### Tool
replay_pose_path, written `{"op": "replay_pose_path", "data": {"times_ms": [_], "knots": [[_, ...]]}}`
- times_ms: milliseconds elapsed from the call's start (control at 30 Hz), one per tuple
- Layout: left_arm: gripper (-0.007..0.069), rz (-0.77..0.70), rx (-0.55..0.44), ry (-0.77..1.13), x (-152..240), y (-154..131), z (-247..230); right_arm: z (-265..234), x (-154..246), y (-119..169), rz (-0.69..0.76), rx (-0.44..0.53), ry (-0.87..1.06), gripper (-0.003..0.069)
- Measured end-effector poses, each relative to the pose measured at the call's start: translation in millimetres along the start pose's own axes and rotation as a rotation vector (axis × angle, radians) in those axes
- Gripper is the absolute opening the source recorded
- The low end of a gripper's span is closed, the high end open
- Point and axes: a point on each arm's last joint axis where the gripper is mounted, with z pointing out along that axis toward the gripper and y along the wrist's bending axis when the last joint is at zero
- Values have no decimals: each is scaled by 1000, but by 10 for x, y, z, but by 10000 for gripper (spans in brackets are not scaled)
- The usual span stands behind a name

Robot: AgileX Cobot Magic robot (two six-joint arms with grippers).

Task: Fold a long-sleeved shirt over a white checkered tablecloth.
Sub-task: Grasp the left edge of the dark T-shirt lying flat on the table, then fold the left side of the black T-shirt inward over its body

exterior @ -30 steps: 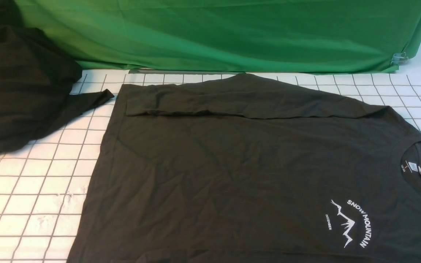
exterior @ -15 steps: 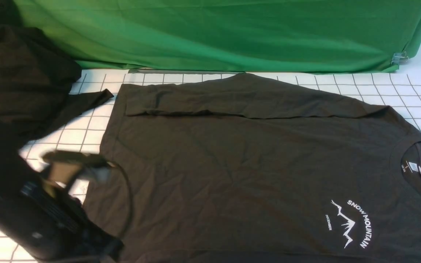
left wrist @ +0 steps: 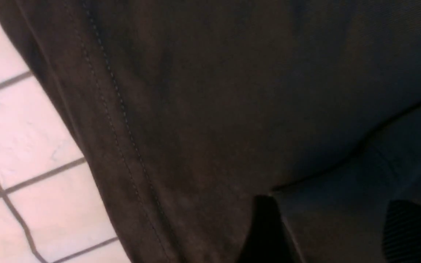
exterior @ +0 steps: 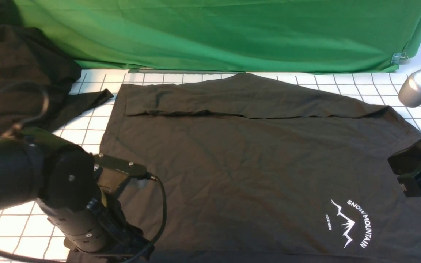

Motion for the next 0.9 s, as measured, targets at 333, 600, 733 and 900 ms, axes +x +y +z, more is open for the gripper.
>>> {"op": "replay_pose_path", "data": {"times_ms": [333, 600, 733, 900], "knots": [[448, 15, 9, 74, -11, -18, 210, 0, -16, -2, -1, 2, -18, -1], [104, 21, 30, 85, -1, -37, 210, 0, -17, -2, 0, 2, -18, -1], [22, 68, 63, 91, 0, -66, 203, 0, -17, -2, 0, 2, -19, -1], [17, 95, 82, 90, -119, -98, -1, 0, -20, -2, 0, 2, -21, 0]]}}
